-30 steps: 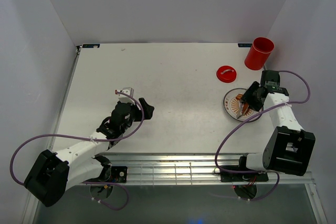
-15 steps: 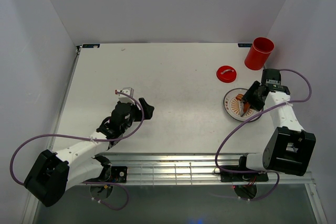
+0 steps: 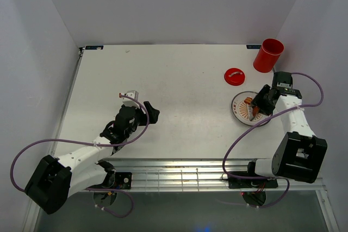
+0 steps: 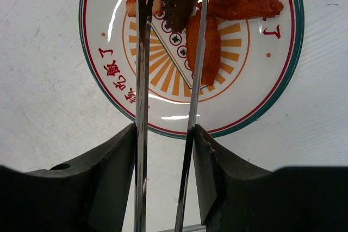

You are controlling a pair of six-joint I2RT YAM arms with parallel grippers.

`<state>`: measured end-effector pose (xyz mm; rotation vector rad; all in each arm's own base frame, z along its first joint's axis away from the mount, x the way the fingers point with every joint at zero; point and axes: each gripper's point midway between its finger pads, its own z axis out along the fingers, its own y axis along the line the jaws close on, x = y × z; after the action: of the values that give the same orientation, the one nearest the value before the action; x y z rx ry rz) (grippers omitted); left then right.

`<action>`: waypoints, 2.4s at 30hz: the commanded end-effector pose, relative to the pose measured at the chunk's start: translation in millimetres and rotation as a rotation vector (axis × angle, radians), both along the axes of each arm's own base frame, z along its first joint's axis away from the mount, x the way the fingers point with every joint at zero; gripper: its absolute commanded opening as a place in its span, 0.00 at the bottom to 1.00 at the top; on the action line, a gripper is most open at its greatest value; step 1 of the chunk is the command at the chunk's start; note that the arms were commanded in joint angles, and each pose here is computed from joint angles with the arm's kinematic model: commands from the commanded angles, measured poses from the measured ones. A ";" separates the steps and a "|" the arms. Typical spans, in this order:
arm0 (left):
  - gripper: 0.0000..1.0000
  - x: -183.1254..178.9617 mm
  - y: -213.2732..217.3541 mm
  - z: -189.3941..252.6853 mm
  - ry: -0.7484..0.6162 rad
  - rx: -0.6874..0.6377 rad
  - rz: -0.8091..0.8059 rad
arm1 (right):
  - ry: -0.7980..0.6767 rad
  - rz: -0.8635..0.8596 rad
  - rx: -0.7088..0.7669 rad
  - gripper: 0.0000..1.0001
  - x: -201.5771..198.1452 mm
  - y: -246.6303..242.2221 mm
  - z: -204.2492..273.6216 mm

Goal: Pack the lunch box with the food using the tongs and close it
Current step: Pick up the fake food from the plate, then place the fake food in the packing box.

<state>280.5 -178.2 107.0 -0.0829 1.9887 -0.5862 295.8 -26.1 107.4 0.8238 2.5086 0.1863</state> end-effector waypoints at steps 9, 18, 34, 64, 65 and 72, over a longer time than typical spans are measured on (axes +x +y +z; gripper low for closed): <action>0.96 3.8 -2.2 17.1 -0.042 -0.021 0.003 | -0.043 0.036 0.021 0.48 1.8 -3.5 9.8; 0.96 3.9 -1.9 17.5 -0.044 -0.021 0.005 | -0.063 0.057 0.030 0.34 4.7 -1.9 14.8; 0.96 3.6 -1.8 16.9 -0.042 -0.022 0.005 | -0.194 0.096 -0.067 0.18 22.7 -14.2 94.8; 0.96 -0.6 -17.5 18.7 -0.021 -0.049 -0.074 | -0.682 0.042 -0.314 0.20 217.8 -82.9 212.0; 0.96 -1.5 -18.9 18.3 -0.016 -0.053 -0.081 | -0.688 0.041 -0.314 0.20 220.4 -83.5 208.7; 0.96 -3.9 -25.3 20.6 -0.012 -0.075 -0.111 | -0.607 0.046 -0.326 0.24 229.5 -90.7 162.3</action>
<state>273.0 -192.6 107.4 -0.0310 2.0131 -0.6735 507.7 -108.9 249.8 0.5232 2.0204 0.0472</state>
